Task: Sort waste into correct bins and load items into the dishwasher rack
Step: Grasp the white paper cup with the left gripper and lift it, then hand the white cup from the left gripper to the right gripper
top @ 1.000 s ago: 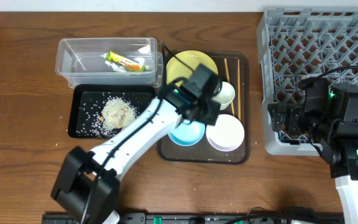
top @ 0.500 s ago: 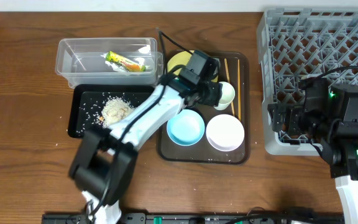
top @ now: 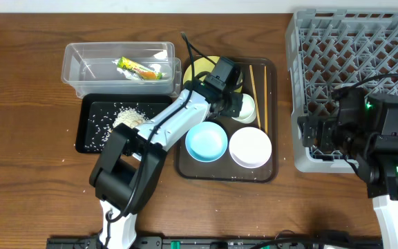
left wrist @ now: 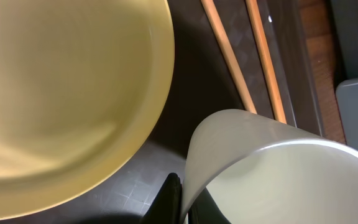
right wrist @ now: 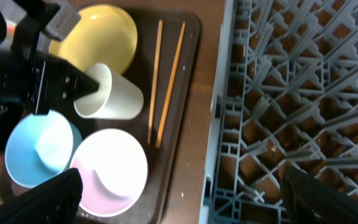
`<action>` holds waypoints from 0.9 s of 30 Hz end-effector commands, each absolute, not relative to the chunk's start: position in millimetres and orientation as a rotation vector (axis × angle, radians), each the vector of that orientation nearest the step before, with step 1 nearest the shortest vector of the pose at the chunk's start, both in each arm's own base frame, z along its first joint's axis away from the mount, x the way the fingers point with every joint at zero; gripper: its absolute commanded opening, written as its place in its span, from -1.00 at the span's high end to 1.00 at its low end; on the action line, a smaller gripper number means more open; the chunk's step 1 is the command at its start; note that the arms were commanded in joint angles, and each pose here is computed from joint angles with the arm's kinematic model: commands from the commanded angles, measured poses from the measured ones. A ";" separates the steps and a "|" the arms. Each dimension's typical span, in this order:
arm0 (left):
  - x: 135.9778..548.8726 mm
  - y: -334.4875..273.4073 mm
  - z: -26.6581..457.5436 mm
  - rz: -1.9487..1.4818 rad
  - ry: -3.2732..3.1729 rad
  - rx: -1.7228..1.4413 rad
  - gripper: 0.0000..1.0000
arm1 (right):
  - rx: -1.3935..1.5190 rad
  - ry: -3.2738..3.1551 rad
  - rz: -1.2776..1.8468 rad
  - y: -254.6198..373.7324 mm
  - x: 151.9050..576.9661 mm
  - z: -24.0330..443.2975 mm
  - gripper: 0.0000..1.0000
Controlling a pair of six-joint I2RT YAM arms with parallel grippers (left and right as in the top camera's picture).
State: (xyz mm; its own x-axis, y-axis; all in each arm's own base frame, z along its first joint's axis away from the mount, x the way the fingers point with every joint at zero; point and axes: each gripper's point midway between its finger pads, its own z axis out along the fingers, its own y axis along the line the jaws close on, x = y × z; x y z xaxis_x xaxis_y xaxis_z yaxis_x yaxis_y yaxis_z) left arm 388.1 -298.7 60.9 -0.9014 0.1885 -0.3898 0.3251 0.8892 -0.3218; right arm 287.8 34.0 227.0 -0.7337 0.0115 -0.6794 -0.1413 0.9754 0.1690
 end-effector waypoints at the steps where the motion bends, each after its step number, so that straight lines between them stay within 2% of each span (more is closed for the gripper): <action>1: 396.3 -299.5 119.1 -0.698 2.608 0.342 0.88 | -0.101 2.337 0.344 47.2 292.4 239.6 -0.99; 6: 378.5 -280.1 193.7 -1.047 2.535 0.326 0.88 | -0.225 2.251 0.597 83.2 306.8 251.2 -0.98; 9: 365.5 -259.8 220.1 -1.218 2.527 0.294 0.87 | -0.321 2.179 0.779 107.3 316.4 258.8 -0.99; 17: 347.6 -229.2 265.7 -1.693 2.391 0.298 0.88 | -0.665 1.800 1.273 160.5 323.7 304.8 -0.99; 27: 333.0 -232.6 288.1 -1.894 2.297 0.367 0.88 | -0.812 1.673 1.443 196.7 326.6 311.2 -0.98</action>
State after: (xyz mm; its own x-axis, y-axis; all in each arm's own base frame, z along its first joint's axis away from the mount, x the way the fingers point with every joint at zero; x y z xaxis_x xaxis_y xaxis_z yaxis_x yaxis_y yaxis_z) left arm 342.5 -229.6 272.0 -0.9691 0.0589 -0.2397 0.2466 0.2718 -0.9302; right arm 341.7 181.3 306.9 -0.4637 0.0394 -0.8851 -0.8501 0.2617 0.4570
